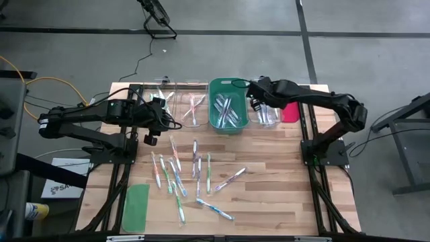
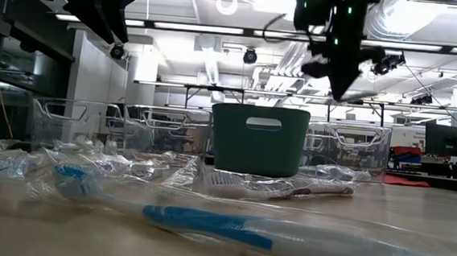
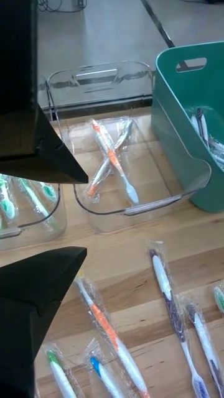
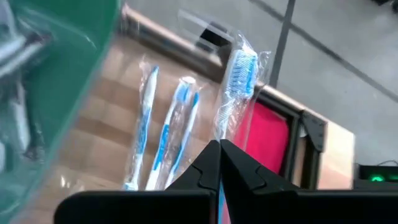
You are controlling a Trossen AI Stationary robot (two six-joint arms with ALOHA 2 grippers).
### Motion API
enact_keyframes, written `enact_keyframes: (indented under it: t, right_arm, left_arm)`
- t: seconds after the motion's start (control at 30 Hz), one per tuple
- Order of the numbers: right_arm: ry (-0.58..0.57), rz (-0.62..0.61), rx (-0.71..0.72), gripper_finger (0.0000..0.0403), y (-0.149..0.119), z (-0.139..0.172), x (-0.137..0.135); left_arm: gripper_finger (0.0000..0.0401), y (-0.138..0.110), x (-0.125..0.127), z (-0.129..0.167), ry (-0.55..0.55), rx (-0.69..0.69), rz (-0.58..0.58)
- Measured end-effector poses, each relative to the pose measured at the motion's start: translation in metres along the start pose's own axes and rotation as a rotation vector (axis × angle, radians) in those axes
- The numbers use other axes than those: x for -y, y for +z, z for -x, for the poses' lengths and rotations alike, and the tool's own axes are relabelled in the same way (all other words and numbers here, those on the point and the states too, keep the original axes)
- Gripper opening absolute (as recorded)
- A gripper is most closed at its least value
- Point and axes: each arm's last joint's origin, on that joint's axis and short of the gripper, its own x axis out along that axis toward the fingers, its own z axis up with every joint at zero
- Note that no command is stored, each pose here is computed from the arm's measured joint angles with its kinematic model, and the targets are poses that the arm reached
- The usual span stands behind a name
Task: Pick & Place Toothbrushes
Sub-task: Put the blue toothbrush into the right transparent bin
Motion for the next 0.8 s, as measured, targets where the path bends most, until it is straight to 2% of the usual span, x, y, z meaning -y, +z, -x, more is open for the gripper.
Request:
enact_keyframes:
  t: [0.2, 0.3, 0.53, 0.8]
  right_arm:
    - [0.02, -0.019, -0.037, 0.0003, -0.001, -0.035, 0.007]
    - [0.047, -0.072, -0.033, 0.0003, 0.002, -0.046, 0.01]
    - [0.143, -0.144, -0.016, 0.0004, 0.002, -0.061, 0.007]
    - [0.139, -0.125, 0.001, 0.0005, -0.002, -0.066, 0.005]
  left_arm:
    - [0.017, 0.0, 0.0, 0.0, 0.0, 0.0, 0.0]
    - [0.017, 0.0, 0.0, 0.0, 0.0, 0.0, 0.0]
    - [0.017, 0.0, 0.0, 0.0, 0.0, 0.0, 0.0]
    - [0.017, 0.0, 0.0, 0.0, 0.0, 0.0, 0.0]
